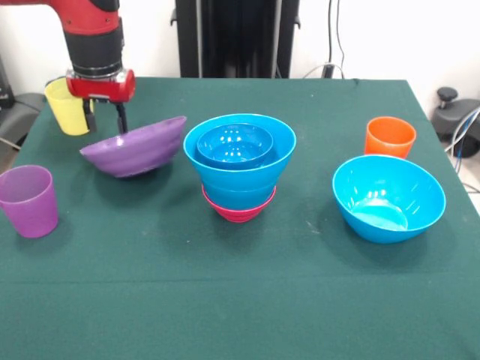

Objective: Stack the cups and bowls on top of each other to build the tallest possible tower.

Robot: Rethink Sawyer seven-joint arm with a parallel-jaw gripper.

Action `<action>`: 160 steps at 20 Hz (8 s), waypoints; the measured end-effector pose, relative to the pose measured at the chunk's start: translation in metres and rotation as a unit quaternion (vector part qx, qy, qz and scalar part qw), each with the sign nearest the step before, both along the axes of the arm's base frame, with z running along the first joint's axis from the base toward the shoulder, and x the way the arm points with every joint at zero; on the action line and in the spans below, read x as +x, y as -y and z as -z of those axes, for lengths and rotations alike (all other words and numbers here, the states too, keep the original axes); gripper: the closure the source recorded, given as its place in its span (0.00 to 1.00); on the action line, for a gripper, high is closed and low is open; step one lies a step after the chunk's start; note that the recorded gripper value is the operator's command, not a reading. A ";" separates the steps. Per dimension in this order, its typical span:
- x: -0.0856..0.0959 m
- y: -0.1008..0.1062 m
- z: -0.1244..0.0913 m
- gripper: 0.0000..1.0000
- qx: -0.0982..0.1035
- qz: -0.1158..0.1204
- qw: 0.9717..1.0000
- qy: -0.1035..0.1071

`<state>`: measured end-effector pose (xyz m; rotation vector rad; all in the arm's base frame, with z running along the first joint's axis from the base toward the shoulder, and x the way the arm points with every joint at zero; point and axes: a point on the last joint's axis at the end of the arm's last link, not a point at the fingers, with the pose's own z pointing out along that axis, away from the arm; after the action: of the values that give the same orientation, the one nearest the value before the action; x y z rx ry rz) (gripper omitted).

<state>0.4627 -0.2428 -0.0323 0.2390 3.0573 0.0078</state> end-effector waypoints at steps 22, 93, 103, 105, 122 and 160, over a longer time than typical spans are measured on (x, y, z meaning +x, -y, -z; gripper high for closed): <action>0.033 -0.002 -0.084 0.00 -0.030 0.010 0.999 0.032; 0.028 -0.067 -0.029 0.00 0.026 -0.016 1.000 -0.006; 0.035 -0.061 -0.027 0.00 0.024 -0.011 1.000 0.000; 0.037 -0.057 -0.028 0.00 0.022 -0.008 1.000 0.002; 0.052 -0.042 -0.031 0.00 0.014 0.004 1.000 0.017; 0.061 -0.043 -0.025 0.00 0.017 0.005 1.000 0.023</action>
<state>0.5232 -0.1993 -0.0073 0.2531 3.0122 0.0629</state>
